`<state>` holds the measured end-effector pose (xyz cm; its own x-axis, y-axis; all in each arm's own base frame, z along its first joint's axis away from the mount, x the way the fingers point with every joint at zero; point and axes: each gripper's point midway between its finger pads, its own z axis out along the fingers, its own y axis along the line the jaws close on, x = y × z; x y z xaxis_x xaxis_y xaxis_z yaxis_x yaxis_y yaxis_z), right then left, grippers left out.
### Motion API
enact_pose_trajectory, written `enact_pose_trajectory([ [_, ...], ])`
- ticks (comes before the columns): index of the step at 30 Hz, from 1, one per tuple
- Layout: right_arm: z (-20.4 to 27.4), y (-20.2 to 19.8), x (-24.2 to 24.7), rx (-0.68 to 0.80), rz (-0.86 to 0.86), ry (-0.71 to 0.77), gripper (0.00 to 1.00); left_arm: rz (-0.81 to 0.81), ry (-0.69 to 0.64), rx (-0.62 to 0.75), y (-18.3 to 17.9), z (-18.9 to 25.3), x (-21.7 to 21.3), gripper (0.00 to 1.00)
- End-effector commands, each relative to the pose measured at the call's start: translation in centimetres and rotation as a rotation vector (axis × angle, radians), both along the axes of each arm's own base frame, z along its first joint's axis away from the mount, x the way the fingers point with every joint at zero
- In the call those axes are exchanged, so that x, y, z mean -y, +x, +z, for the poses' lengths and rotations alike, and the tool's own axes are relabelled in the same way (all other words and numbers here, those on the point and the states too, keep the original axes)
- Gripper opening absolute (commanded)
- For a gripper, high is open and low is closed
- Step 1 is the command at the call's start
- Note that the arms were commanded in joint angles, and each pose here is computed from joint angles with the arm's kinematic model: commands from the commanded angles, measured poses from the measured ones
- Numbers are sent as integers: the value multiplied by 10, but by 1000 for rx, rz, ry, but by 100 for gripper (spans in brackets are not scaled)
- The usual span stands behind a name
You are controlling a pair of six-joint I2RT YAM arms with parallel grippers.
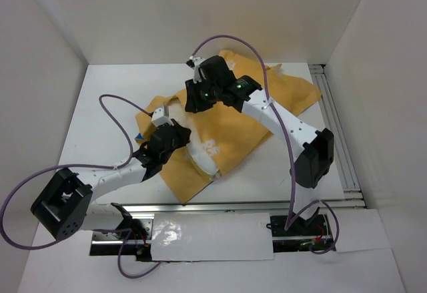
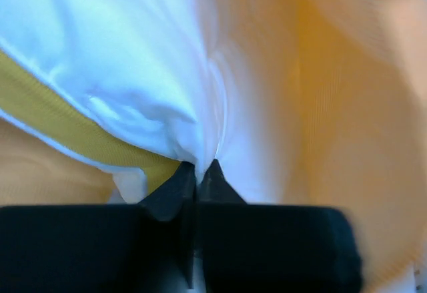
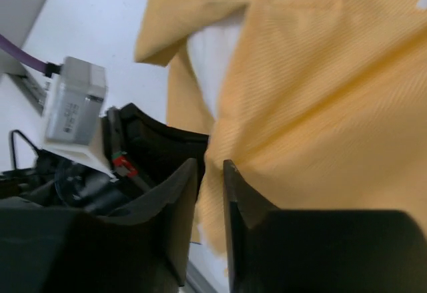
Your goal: Put the pillow into the pillowcase
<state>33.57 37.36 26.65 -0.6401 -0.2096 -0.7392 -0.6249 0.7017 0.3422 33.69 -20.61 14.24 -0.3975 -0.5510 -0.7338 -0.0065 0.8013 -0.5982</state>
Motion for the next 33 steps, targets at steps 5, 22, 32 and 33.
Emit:
enact_pose_trajectory([
  [5, -16, 1, -13, -49, 77, 50, 58, 7, -26, 118, 21, 36, 11, 73],
  [22, -69, -45, 158, -36, -393, -146, 99, -322, 357, -151, -85, -29, -4, 69],
  [32, -88, -104, 123, 83, -142, -197, 99, -134, 286, -293, -96, -24, -22, 65],
  [33, -84, -104, 115, 137, -90, -217, 99, -65, 259, -368, -104, -24, -34, 62],
])
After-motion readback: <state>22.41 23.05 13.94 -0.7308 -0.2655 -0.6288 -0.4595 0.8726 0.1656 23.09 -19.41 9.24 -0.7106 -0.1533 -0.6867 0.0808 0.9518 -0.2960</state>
